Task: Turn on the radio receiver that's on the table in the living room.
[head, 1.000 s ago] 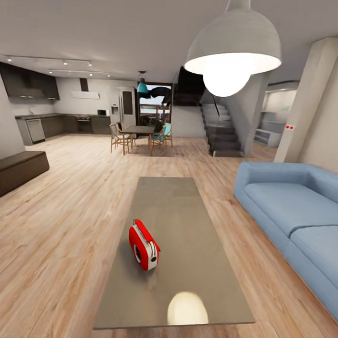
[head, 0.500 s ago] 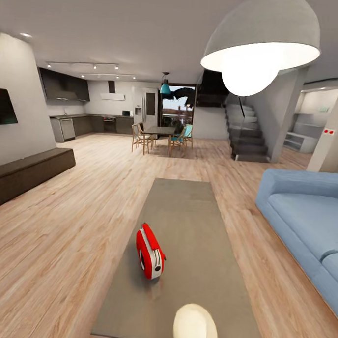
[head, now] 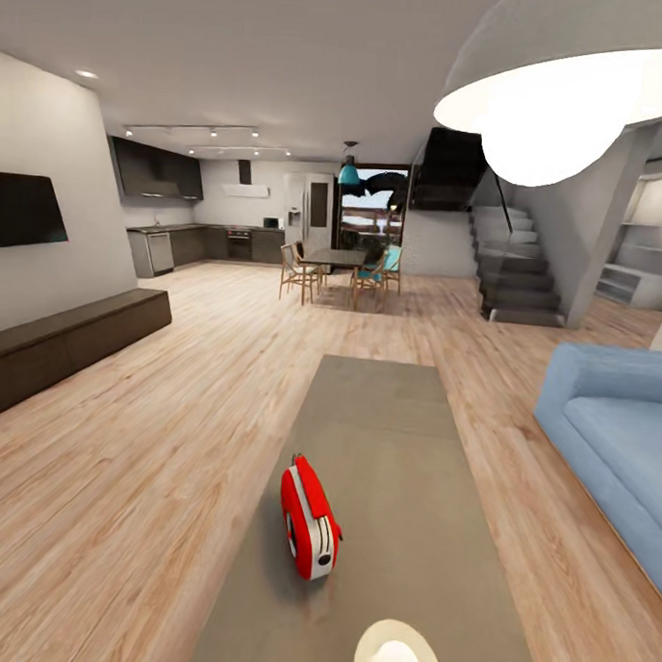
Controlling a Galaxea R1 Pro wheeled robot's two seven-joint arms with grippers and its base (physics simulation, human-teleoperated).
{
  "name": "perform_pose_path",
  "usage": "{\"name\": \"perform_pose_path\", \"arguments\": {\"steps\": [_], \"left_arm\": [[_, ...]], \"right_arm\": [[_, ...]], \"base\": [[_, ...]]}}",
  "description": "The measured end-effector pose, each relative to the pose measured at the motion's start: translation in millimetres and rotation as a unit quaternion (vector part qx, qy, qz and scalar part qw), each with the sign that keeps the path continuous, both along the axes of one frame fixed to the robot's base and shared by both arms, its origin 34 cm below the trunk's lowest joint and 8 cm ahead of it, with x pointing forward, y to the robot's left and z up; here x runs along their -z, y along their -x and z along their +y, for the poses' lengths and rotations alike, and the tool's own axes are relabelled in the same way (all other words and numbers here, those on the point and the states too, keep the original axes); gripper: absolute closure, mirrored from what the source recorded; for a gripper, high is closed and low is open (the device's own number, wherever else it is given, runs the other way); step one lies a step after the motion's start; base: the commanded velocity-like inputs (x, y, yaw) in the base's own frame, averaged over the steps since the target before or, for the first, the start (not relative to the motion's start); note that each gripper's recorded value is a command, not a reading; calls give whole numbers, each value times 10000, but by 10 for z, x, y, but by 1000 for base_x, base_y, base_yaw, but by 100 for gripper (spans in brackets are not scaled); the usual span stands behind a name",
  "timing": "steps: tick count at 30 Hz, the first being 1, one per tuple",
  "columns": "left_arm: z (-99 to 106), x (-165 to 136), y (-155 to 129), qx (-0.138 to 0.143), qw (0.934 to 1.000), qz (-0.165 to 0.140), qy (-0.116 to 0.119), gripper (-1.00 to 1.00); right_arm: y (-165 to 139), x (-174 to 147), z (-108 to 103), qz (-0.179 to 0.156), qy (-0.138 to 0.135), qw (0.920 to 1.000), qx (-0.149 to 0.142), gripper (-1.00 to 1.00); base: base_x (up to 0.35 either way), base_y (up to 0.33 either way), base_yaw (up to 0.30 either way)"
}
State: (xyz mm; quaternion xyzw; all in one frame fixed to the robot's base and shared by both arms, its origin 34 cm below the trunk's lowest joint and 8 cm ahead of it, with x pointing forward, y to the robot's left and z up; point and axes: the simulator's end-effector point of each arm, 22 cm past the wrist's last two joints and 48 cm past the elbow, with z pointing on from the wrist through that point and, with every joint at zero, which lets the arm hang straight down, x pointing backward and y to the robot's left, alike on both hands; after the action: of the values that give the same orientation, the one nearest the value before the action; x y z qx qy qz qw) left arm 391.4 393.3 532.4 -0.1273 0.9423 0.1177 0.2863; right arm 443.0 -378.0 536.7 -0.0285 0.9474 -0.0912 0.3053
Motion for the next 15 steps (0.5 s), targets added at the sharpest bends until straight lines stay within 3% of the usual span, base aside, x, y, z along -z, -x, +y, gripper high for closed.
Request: {"name": "perform_pose_path", "arguments": {"steps": [8, 15], "left_arm": [[18, -42, -52, -5, 9999, -148, -68, -100], [24, -50, -61, -2, 9998, -175, -80, -100]], "right_arm": [[-29, -10, 56, -21, -45, 10000, -47, -100], [-984, -752, 179, -994, -31, 9948, -223, -100]], "base": [[4, 0, 1], [0, 0, 0]]}}
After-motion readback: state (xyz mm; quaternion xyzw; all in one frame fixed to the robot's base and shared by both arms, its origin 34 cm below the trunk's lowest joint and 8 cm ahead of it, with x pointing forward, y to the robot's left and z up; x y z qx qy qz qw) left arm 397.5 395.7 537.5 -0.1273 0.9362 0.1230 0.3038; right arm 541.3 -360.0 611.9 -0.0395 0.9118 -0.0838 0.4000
